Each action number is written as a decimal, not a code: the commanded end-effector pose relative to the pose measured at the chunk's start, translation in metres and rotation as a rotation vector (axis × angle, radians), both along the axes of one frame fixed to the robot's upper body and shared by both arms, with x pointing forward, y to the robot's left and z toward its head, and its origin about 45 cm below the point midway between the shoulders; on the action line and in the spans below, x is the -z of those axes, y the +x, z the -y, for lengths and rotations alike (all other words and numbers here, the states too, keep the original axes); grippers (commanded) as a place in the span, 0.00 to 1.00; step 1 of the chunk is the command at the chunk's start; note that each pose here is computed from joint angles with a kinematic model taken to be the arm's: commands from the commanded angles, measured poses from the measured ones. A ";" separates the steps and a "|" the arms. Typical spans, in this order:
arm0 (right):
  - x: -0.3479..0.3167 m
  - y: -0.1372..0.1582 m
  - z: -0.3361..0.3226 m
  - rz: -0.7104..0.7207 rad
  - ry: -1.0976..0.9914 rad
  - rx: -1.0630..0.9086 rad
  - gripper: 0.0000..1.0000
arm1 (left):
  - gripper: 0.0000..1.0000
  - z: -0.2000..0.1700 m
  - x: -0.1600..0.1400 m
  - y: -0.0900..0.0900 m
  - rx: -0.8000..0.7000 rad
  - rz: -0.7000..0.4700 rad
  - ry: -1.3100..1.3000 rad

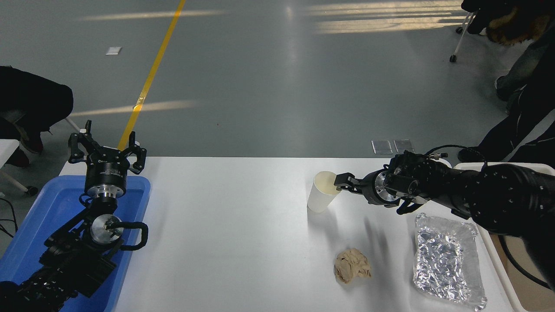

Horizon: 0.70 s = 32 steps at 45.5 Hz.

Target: Pick up paper cup place in dustbin

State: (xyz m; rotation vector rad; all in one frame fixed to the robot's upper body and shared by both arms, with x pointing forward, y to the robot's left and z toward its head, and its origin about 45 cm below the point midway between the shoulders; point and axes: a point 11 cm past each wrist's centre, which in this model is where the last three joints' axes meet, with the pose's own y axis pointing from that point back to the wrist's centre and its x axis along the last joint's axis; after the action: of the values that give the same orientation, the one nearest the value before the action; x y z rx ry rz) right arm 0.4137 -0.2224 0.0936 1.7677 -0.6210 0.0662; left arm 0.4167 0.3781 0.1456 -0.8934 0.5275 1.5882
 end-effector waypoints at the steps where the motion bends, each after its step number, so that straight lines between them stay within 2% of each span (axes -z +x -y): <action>1: 0.005 -0.003 -0.006 0.004 0.033 0.024 0.77 | 0.99 0.000 0.000 0.000 0.000 0.000 0.000; 2: 0.005 -0.003 -0.006 0.006 0.033 0.025 0.72 | 0.99 0.000 0.000 0.000 0.000 0.000 0.000; 4: 0.006 -0.004 -0.007 0.001 0.038 0.027 0.54 | 0.99 0.000 0.000 0.000 0.000 0.000 0.000; 8: 0.008 -0.007 -0.007 -0.011 0.032 0.023 0.00 | 0.99 0.000 0.000 0.000 0.000 0.000 0.000; 17: 0.012 -0.012 -0.007 -0.032 0.025 0.030 0.00 | 0.99 0.000 0.000 0.000 0.000 0.000 0.000; 32: -0.022 0.000 -0.035 -0.012 0.063 -0.022 0.00 | 0.99 0.000 0.000 0.000 0.001 -0.001 0.001</action>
State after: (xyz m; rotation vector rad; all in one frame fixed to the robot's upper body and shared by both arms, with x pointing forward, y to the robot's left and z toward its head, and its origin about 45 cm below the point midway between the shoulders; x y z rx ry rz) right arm 0.4100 -0.2085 0.0948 1.7947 -0.6297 0.0342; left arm 0.4167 0.3779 0.1455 -0.8924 0.5278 1.5878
